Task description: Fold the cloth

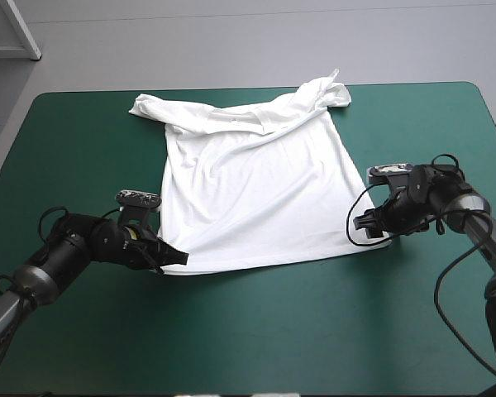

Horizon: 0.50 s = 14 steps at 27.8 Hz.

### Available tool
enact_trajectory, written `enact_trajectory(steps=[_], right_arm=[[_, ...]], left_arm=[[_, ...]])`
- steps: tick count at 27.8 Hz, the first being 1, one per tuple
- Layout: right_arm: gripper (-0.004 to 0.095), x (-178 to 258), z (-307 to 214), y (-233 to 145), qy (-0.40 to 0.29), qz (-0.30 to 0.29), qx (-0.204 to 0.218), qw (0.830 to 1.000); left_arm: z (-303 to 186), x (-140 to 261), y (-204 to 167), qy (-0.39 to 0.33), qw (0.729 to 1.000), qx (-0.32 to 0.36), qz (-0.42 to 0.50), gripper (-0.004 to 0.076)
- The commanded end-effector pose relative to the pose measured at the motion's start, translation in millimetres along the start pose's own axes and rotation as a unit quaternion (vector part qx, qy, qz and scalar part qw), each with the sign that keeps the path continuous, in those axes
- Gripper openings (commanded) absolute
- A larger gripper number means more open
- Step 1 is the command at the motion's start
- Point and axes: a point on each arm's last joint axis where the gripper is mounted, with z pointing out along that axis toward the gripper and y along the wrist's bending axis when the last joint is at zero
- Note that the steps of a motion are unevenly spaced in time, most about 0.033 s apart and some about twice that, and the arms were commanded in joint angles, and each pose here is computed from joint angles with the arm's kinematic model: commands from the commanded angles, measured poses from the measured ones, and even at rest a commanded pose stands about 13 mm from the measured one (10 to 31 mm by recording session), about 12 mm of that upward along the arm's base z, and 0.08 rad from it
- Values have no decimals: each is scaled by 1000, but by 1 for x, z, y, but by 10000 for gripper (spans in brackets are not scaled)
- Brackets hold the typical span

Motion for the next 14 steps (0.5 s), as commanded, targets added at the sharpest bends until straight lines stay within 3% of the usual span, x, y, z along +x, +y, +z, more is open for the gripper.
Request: enact_trajectory(steps=[1,3,6,14], right_arm=[[648,-9,-1,-1,-25,7,-8,1000],[640,-8,9,1,-5,10,-25,1000],[532,-7,12,5,8,17,-44,999],[23,-5,11,12,17,7,-83,996]], left_arm=[[-15,-7,-3,-35,999,3,-5,19],[-16,-7,-3,-38,999,4,-5,19],[-16,-7,-2,-40,999,2,-10,19],[-17,-14,-2,-74,997,3,-15,19]])
